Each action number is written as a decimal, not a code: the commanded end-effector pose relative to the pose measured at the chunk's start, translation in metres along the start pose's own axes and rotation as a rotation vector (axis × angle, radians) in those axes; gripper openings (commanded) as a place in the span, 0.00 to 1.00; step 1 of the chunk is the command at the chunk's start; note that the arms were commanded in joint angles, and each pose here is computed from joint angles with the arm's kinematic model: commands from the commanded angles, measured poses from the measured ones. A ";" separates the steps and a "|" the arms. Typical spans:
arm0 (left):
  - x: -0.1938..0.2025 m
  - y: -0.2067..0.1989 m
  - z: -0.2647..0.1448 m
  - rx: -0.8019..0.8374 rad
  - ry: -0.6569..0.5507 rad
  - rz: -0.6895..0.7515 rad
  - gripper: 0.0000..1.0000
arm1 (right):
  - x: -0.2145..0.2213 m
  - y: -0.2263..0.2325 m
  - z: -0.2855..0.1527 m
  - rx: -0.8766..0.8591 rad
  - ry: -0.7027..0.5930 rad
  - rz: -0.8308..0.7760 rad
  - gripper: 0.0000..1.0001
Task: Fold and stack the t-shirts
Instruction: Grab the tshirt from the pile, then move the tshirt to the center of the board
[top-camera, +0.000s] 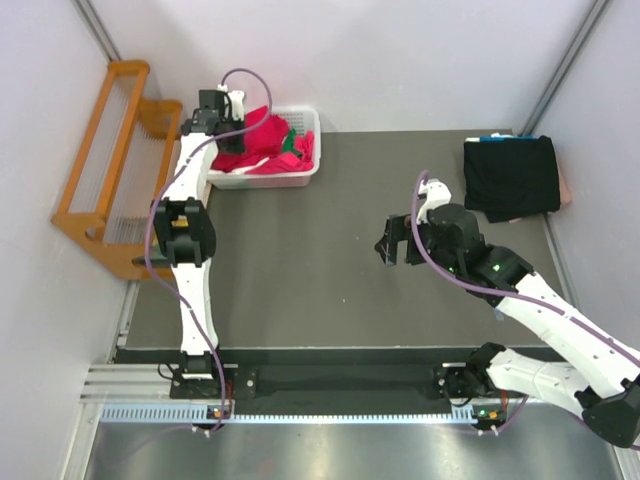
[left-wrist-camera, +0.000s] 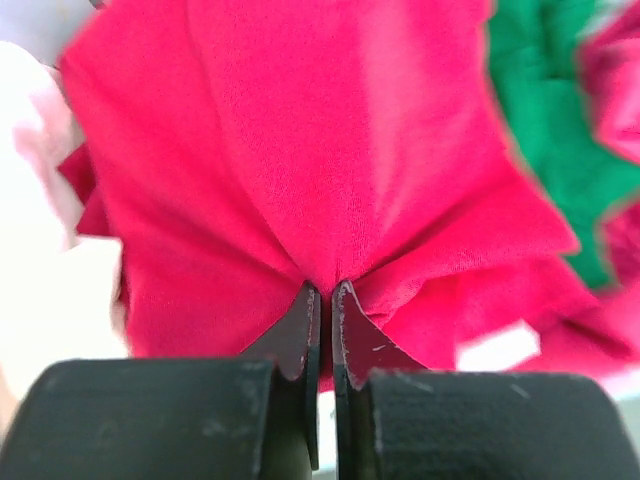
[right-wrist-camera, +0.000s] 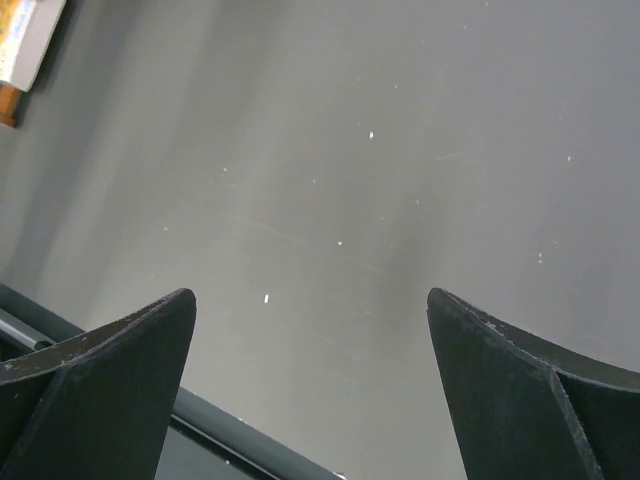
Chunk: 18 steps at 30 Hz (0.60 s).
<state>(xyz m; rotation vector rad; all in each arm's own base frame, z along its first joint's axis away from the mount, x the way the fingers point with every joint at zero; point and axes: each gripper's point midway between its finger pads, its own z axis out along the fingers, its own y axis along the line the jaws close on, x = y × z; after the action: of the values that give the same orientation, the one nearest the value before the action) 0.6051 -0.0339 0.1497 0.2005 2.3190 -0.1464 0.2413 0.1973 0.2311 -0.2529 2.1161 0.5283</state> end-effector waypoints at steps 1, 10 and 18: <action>-0.084 -0.048 -0.135 0.140 -0.228 0.036 0.00 | -0.003 0.008 0.003 -0.036 -0.031 -0.004 1.00; -0.085 -0.142 -0.290 0.359 -0.356 0.228 0.00 | 0.001 0.006 0.005 -0.040 -0.038 -0.023 1.00; -0.072 -0.204 -0.406 0.538 -0.501 0.396 0.00 | 0.006 -0.002 0.003 -0.016 -0.047 -0.034 1.00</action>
<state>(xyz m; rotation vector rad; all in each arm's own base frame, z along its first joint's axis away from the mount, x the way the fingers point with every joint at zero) 0.3561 -0.1680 0.4763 0.7055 1.7068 -0.4933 0.2395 0.1970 0.2083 -0.2816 2.1361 0.5148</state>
